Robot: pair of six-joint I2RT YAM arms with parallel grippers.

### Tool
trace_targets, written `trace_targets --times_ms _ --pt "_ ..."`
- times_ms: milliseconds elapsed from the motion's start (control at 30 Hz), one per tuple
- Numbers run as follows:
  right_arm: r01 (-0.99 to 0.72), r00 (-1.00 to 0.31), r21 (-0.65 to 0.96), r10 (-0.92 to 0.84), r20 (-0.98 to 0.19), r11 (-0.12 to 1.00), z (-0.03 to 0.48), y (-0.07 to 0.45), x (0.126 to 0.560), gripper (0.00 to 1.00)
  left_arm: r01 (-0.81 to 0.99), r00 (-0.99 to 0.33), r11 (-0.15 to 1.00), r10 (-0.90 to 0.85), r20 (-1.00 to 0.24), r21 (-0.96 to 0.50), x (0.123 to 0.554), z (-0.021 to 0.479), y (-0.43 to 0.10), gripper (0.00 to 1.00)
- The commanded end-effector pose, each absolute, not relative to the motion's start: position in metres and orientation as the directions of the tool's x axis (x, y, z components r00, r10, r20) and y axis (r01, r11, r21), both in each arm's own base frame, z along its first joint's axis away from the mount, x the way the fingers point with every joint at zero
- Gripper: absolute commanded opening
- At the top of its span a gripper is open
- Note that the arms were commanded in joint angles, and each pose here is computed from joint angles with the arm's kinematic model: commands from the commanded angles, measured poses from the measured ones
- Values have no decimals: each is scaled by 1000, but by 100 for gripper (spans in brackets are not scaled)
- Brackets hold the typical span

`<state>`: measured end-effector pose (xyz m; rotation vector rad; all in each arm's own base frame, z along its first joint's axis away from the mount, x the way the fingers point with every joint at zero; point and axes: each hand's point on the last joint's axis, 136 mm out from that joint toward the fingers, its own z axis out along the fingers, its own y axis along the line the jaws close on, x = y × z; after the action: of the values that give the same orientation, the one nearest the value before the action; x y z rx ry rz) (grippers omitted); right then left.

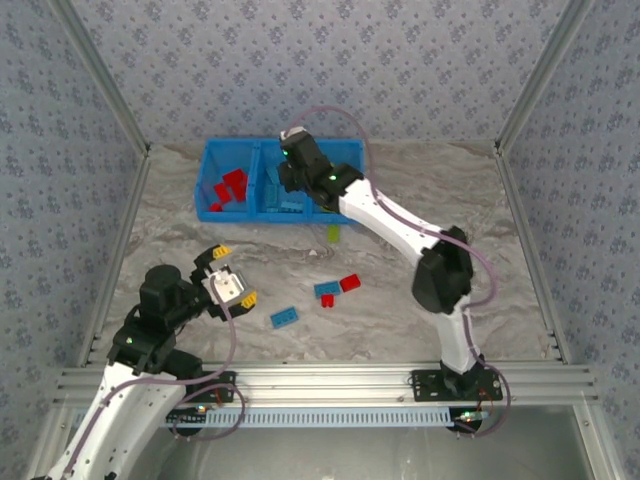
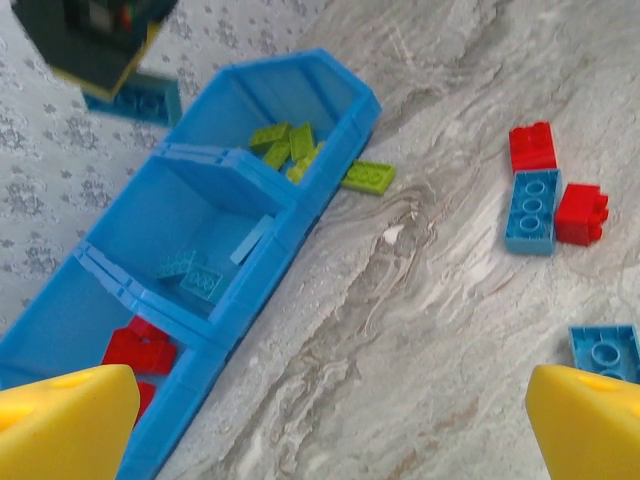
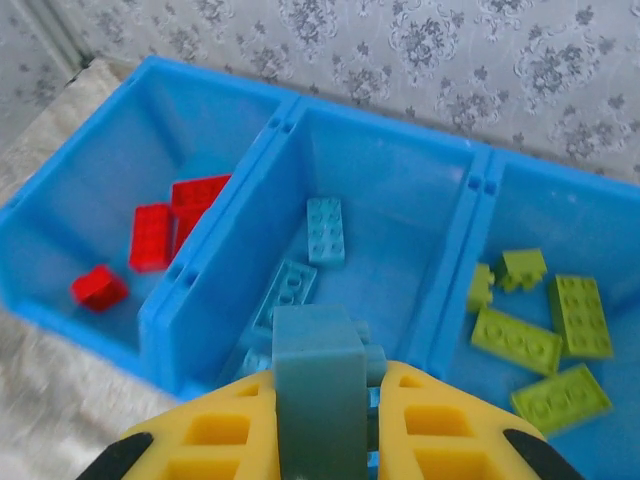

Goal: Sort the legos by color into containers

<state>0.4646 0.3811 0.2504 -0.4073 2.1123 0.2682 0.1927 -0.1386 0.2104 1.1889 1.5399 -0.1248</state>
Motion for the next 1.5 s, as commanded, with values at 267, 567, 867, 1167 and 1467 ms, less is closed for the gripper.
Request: trace_targets --times_ms 267,567,867,1167,1467 --pt "-417 -461 -33 -242 -854 908 196 426 534 35 773 178 450 524 -833 448 192 214 -158 99" --pt "-415 -438 17 -184 -880 910 269 405 523 58 779 182 433 537 -824 454 190 208 -158 99" --pt "-521 -546 56 -282 -789 852 311 339 413 65 818 92 453 506 -858 355 191 215 -163 99" --pt "-318 -645 136 -109 -756 938 293 211 296 80 816 -313 575 350 -883 -61 210 248 -216 99" --pt "-40 -675 181 107 -730 983 263 115 233 89 631 -608 761 364 -705 -150 255 194 -295 95"
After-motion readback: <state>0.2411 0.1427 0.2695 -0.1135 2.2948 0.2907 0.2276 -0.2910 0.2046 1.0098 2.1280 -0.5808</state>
